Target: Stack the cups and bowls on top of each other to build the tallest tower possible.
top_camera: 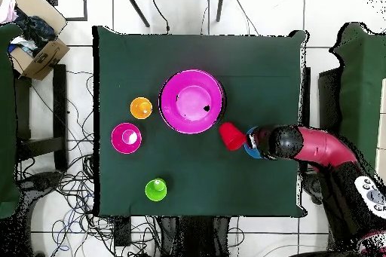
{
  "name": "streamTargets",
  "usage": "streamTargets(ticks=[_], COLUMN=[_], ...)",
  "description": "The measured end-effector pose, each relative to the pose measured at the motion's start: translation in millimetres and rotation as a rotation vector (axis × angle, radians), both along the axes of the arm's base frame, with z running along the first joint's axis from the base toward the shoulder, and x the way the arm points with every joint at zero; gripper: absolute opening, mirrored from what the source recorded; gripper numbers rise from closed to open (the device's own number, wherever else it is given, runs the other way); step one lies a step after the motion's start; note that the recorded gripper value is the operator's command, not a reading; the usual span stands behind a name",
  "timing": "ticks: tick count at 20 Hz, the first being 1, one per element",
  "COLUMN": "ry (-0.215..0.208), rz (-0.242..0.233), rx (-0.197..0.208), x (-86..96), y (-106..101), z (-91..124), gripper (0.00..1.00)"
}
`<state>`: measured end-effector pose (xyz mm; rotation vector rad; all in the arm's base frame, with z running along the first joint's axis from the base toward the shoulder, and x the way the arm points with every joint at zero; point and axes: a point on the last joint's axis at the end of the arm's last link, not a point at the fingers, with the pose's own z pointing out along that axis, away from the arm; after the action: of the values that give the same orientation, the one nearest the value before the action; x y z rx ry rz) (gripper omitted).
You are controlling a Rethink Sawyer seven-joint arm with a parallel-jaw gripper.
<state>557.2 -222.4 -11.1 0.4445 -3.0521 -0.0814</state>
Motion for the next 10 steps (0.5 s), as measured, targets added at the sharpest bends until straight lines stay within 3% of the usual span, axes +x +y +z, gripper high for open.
streamTargets(ticks=[10], ry=[0.008], rz=[0.0], rx=[0.01], x=[-2.7], y=[3.4], z=[-5.0], gripper=[1.0])
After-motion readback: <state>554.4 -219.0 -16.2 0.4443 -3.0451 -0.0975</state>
